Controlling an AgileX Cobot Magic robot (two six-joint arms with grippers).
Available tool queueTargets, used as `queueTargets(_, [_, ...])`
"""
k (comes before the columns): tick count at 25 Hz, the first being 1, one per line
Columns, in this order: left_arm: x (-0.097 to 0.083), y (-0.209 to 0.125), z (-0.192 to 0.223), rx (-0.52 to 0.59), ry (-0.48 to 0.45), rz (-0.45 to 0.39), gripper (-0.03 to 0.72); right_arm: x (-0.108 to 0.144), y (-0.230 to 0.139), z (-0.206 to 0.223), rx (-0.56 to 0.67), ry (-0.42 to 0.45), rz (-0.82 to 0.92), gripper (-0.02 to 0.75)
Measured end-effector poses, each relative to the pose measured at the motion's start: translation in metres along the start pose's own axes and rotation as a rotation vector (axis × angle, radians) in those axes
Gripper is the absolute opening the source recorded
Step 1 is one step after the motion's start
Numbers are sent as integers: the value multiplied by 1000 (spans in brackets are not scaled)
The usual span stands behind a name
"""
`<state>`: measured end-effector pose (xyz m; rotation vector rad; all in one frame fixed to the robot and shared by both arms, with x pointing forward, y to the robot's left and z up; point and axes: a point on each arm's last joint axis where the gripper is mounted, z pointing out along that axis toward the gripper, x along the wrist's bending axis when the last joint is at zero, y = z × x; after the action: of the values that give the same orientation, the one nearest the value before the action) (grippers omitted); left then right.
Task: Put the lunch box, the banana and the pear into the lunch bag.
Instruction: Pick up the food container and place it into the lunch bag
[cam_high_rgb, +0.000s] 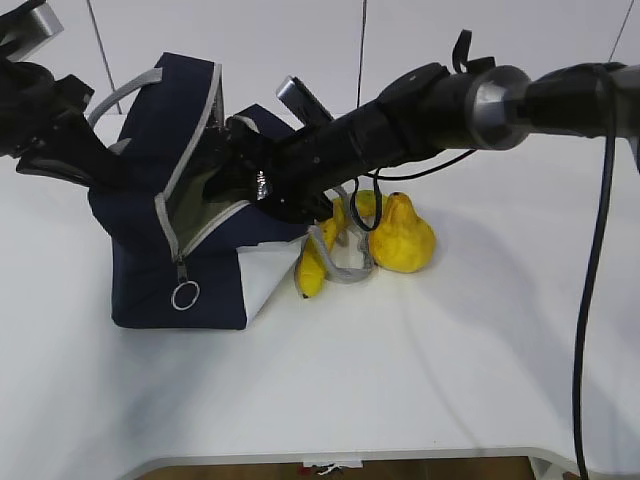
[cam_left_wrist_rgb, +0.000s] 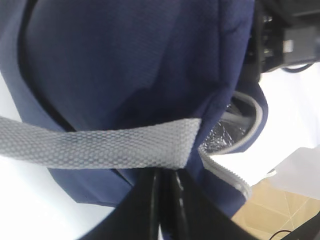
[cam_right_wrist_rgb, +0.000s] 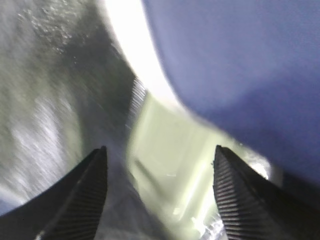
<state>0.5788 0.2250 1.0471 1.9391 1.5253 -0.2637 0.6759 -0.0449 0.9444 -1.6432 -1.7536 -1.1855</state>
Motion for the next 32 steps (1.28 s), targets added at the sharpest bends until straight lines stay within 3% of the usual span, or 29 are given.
queueTargets(4, [0,0,0,1,1,1,-6,15,8,-6,26,0,-67,525])
queueTargets(12, [2,-1,0,13,26,16,-6,35,18,-31,173,-218,-187,526])
queueTargets(16, [4,-1,0,15,42,25,-7,48,21,-45,226,-286,-212,527])
queueTargets(26, [9,-3,-1,39,100,18,-7,72,35,-70,141,-378,-209,527])
queueTargets(32, [16,-6,-2,67,173,-7,-7,69,43,-94,42,-606,-194,527])
